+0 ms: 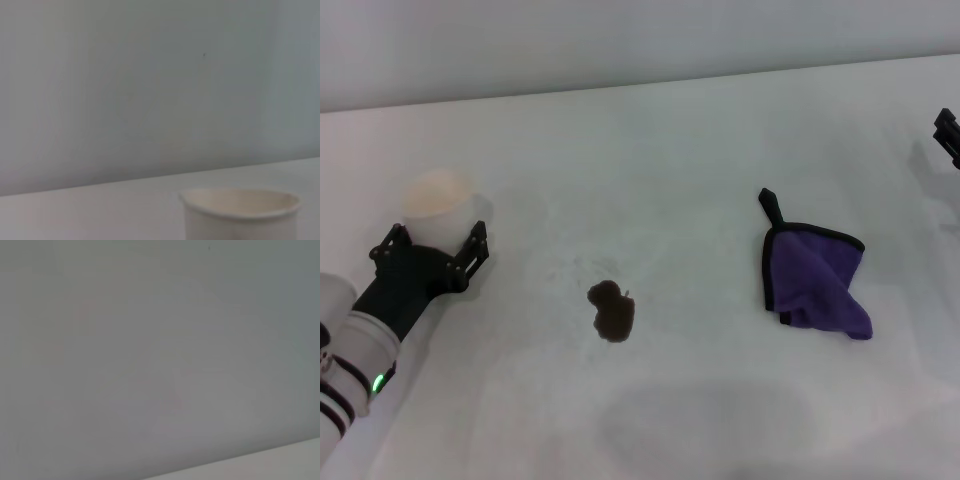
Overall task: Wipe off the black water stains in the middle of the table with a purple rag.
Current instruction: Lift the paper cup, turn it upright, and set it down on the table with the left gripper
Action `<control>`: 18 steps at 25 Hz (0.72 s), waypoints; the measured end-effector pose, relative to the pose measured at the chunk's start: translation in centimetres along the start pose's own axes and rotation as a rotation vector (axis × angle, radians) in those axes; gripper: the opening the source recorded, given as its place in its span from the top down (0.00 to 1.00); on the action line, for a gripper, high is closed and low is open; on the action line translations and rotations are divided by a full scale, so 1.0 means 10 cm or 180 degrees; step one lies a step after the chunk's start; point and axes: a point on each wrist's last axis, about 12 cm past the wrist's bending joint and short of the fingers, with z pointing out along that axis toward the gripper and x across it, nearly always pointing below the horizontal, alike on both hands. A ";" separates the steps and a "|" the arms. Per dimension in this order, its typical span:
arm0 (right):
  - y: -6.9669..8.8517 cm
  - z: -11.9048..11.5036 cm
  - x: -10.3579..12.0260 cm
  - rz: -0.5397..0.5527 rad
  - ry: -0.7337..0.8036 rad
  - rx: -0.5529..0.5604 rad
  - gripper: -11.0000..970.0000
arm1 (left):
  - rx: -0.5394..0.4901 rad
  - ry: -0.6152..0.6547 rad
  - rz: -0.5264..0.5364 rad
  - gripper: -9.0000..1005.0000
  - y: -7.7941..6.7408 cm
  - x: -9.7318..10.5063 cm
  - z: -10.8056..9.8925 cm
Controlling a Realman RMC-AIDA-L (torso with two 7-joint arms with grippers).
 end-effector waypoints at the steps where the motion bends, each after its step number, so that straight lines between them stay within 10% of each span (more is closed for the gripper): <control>1: 0.00 0.00 0.00 0.0000 -0.0003 -0.0002 0.16 | -0.0007 0.0007 -0.0005 0.27 0.00 0.01 -0.01; 18: 0.02 0.00 0.01 0.0005 0.0005 -0.0015 0.17 | -0.0068 0.0103 -0.0069 0.26 0.01 0.12 -0.12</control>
